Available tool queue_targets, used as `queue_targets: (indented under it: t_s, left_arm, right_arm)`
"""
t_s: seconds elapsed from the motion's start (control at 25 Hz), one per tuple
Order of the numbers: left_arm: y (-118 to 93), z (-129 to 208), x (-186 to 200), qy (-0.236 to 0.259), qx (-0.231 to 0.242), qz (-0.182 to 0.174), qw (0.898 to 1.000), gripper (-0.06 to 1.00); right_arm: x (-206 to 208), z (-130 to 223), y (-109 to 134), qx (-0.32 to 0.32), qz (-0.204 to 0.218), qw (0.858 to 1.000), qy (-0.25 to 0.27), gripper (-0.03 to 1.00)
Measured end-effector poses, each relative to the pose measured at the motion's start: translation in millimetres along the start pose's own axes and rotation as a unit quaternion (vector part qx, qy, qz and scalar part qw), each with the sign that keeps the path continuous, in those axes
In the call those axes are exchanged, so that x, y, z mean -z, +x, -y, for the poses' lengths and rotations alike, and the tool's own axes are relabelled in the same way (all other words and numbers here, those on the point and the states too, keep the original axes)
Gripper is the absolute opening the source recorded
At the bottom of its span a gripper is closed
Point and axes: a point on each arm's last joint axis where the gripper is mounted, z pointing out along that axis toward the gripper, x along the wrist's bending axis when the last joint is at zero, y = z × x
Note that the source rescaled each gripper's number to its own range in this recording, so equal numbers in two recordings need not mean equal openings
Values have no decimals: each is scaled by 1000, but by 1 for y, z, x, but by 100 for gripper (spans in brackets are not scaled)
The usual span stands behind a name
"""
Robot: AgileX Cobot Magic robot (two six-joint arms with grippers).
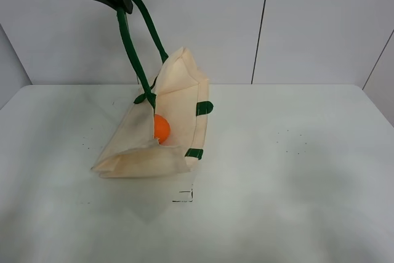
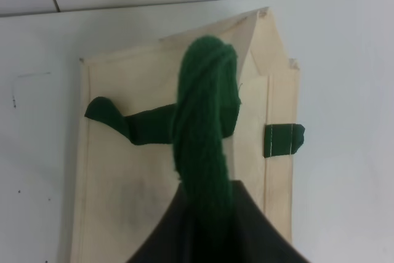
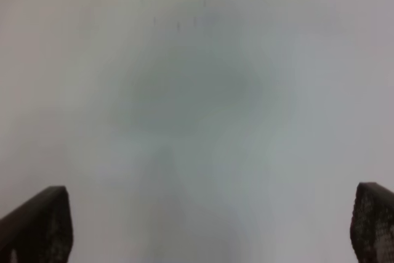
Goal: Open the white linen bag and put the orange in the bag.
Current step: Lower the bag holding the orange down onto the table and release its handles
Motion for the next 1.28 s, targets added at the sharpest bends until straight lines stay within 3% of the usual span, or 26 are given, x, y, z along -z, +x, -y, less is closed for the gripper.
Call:
queue_targets:
  t_s: [0.16, 0.36, 0.72, 0.84, 1.04, 1.12, 1.28]
  left_arm:
    - [0, 0, 0, 0, -3, 0, 1000, 0]
    - [-2, 1, -18, 20, 0, 5, 1000, 0]
    - [-7, 29, -145, 155, 7, 39, 987, 3]
    - [-7, 41, -176, 188, 7, 47, 981, 20]
    - [-3, 50, -190, 202, -1, 37, 979, 71]
    - [2, 54, -195, 205, -12, 15, 979, 80]
    - [14, 58, -199, 208, -43, -41, 976, 85]
  right_arm:
    - [18, 11, 0, 1, 1, 998, -68, 100]
    - [22, 14, 0, -7, 5, 996, -84, 100]
    - [22, 14, 0, -7, 5, 996, -84, 100]
    - [22, 14, 0, -7, 5, 996, -84, 100]
    - [22, 14, 0, -7, 5, 996, -84, 100]
    - [22, 14, 0, -7, 5, 996, -84, 100]
    - [22, 14, 0, -7, 5, 996, -84, 100]
